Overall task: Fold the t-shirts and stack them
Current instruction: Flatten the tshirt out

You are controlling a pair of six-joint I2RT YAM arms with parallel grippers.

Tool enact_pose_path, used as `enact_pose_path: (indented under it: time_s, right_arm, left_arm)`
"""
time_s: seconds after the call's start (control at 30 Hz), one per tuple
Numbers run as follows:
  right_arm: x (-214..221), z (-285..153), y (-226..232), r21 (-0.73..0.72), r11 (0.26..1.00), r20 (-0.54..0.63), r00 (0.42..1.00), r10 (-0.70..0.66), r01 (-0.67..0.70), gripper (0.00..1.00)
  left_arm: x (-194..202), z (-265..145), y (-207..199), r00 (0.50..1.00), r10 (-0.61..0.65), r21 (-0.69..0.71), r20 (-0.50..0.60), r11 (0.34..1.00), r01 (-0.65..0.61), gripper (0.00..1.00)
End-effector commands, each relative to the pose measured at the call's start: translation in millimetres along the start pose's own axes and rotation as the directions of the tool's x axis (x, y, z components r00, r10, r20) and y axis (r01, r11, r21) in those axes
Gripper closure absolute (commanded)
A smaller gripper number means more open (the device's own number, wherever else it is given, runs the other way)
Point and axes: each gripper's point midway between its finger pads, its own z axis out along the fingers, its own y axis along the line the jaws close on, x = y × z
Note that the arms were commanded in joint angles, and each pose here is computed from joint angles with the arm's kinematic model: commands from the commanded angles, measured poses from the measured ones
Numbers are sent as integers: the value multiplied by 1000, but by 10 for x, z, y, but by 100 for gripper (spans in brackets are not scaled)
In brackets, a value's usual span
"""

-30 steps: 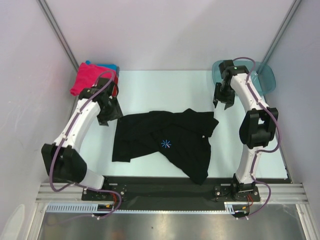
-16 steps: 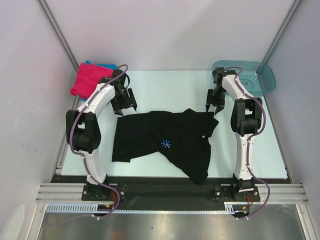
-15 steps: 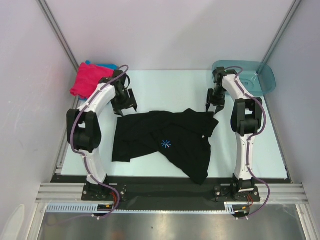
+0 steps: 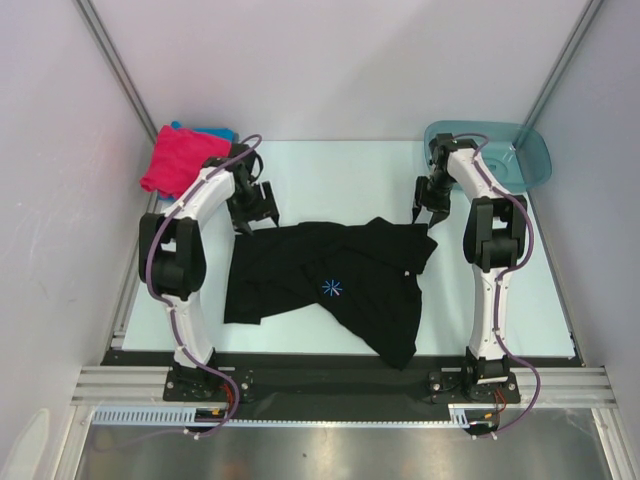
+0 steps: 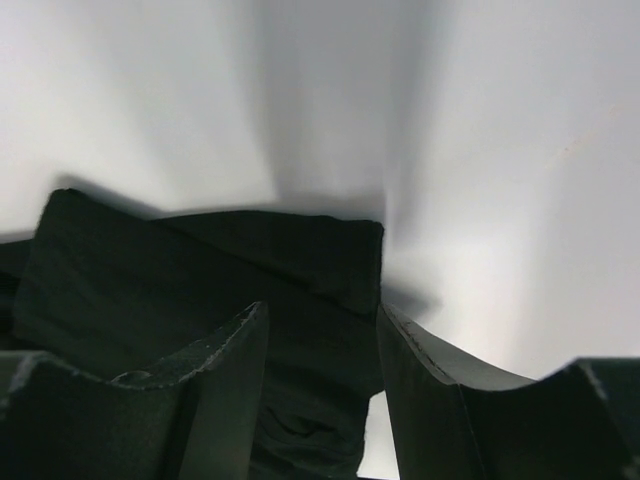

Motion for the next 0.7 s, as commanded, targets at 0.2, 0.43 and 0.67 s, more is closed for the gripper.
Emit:
enact_pose_path:
  time_s: [0.2, 0.43, 0.67]
  right_arm:
    - [49, -124, 379, -181, 981, -27, 997, -69, 63, 46]
    - [98, 15, 338, -172, 983, -62, 995, -82, 70, 46]
    - [84, -109, 281, -119, 990, -26, 996, -81, 78, 45]
  left_arm:
    - [88, -200, -291, 998, 59, 145, 3, 988, -59, 23]
    - [256, -75, -313, 994, 83, 158, -64, 985, -72, 22]
    - [228, -143, -435, 992, 107, 192, -72, 977, -91, 22]
